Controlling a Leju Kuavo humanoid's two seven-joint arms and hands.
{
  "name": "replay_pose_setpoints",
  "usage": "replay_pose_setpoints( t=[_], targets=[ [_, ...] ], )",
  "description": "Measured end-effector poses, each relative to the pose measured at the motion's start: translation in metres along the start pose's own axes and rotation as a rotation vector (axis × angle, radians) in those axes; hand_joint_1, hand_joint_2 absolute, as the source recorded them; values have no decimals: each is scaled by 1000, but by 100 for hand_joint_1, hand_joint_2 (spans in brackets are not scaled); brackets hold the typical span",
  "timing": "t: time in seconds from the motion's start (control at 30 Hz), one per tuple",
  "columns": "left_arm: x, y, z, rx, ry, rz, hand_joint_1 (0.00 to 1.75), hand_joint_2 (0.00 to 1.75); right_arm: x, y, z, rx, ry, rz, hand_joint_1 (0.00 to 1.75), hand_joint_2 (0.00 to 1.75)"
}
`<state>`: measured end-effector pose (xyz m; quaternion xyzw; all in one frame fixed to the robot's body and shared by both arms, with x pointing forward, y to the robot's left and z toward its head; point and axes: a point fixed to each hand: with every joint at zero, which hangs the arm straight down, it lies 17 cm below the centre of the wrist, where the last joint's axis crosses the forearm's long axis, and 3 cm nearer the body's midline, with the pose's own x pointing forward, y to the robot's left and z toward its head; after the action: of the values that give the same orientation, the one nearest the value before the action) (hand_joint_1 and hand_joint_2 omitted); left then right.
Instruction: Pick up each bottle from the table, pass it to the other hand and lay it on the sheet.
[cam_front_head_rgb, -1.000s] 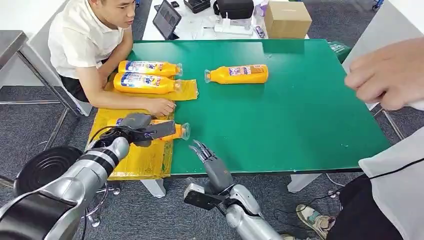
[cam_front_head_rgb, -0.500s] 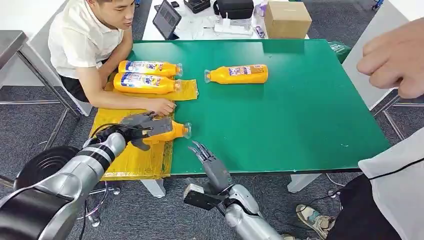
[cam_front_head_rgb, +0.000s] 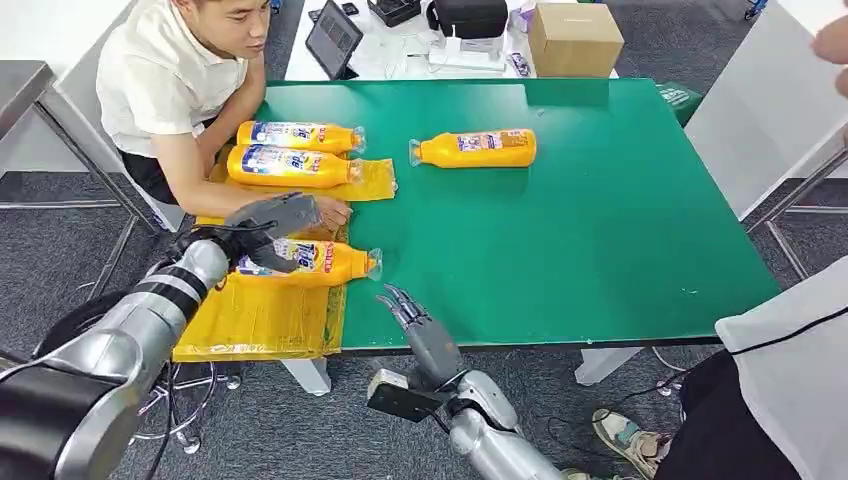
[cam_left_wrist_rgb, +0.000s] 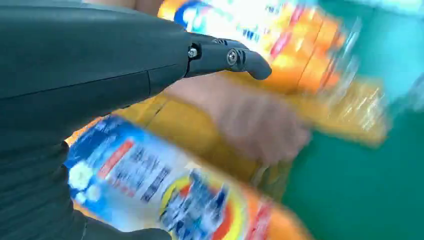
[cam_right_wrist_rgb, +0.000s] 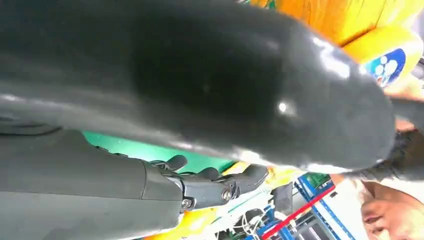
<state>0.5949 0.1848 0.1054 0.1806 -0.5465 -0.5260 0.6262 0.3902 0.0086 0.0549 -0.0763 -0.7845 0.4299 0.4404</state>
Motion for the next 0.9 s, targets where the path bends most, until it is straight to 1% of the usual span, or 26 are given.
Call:
replay_pose_setpoints(
  t=[0.07,0.17,0.23,0.3,0.33,0.37,0.43,0.47,0.53,0.57,0.67,0.73,0.83,0.87,0.9],
  targets=[
    [6,12,0,34,-24,38,0,175,-1,0,0,-1,2,0,0,0],
    [10,19,1,56,-49,79,0,175,-1,0,1,-2,3,0,0,0],
    [24,20,4,57,-124,218,0,175,0,-2,1,-16,-5,-7,0,0],
    [41,22,13,57,-240,439,0,175,2,-5,4,-43,-16,-35,0,0],
    [47,21,19,61,-292,549,0,175,3,-7,6,-61,-12,-67,0,175],
    [53,23,29,80,-355,686,0,175,3,-11,8,-91,0,-129,0,175],
    [50,18,49,131,-429,907,0,175,1,-19,14,-149,38,-261,0,175],
    [48,13,61,157,-459,984,0,175,1,-24,17,-179,51,-313,0,175],
    [41,-11,84,193,-479,1074,0,175,-2,-35,25,-225,67,-371,0,175],
    [39,-25,96,199,-485,1102,0,175,-3,-40,29,-245,73,-388,0,0],
    [45,-57,132,211,-517,1172,0,175,-11,-62,41,-326,96,-424,0,0],
    [50,-78,150,213,-516,1190,0,175,-15,-78,49,-376,105,-435,0,0],
    [60,-92,166,223,-518,1186,0,175,-20,-99,58,-446,112,-421,0,0],
    [63,-95,170,221,-522,1184,0,175,-21,-108,61,-476,111,-394,0,175],
    [67,-97,173,220,-525,1182,0,175,-22,-117,64,-504,111,-364,0,175]
  ],
)
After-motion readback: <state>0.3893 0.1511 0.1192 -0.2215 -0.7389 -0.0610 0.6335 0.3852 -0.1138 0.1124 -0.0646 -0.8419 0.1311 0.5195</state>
